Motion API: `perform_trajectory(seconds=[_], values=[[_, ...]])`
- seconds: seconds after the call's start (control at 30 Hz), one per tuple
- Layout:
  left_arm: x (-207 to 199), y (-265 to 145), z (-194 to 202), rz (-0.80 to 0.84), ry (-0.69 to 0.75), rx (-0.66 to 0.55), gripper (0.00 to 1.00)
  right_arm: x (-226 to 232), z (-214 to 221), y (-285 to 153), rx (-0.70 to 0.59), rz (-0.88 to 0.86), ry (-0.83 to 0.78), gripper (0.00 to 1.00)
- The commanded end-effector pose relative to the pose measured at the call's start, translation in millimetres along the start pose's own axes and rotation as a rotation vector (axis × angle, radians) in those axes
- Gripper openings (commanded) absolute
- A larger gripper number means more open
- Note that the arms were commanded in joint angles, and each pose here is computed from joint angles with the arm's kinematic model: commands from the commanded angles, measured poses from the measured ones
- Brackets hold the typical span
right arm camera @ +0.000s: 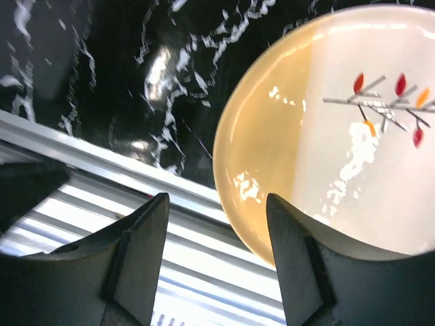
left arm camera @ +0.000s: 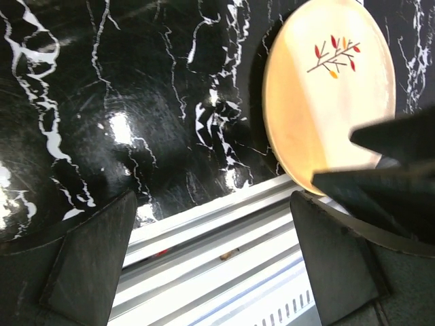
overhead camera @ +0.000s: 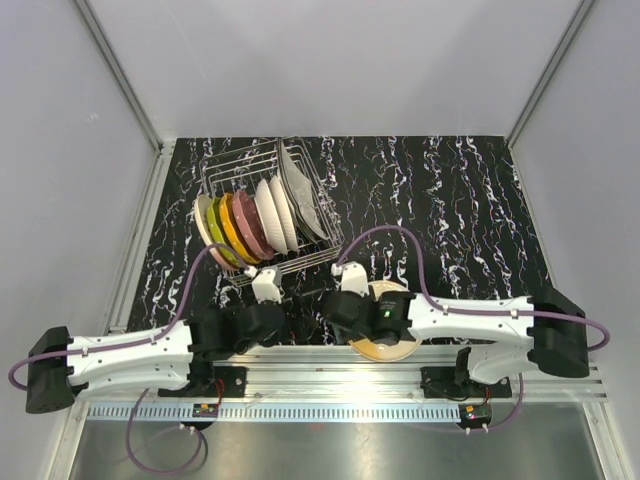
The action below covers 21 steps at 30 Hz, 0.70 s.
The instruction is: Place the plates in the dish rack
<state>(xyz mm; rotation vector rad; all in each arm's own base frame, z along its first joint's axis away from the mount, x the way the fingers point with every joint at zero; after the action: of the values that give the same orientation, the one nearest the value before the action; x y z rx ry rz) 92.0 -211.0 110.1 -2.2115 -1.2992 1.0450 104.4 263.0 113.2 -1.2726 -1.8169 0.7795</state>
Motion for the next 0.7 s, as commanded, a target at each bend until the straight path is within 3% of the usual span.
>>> perform_trajectory(seconds=[0.0,0.33,0.67], values=[[-3.8,-4.9,-20.5,-0.029,-0.025,-0.085,0.99,-24.8,10.8,-7.5,-0.06,0.246,-0.091,0.66],[0.6,-26.0,-40.7,-0.036,-0.043,-0.161,0.99,-26.9,48.3,-7.2,-0.083,0.475,-0.307,0.65],[8.9,-35.3,-44.4,-0.038,-0.067,-0.193,0.99,-7.4,61.8,-5.7,-0.077,0.441,-0.376,0.67]])
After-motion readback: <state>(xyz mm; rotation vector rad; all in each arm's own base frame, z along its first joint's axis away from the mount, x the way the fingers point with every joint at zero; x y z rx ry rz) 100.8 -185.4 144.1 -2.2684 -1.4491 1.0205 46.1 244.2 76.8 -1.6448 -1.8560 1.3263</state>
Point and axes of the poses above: each gripper's point midway between its finger pads, its own y axis out along the fingers, its own x axis along the line the jaws close on, z = x × y, the point moved 4 cm from there along -y, back along the fingers, and after that the axes turned 9 degrees about y, right-handed, at the moved point
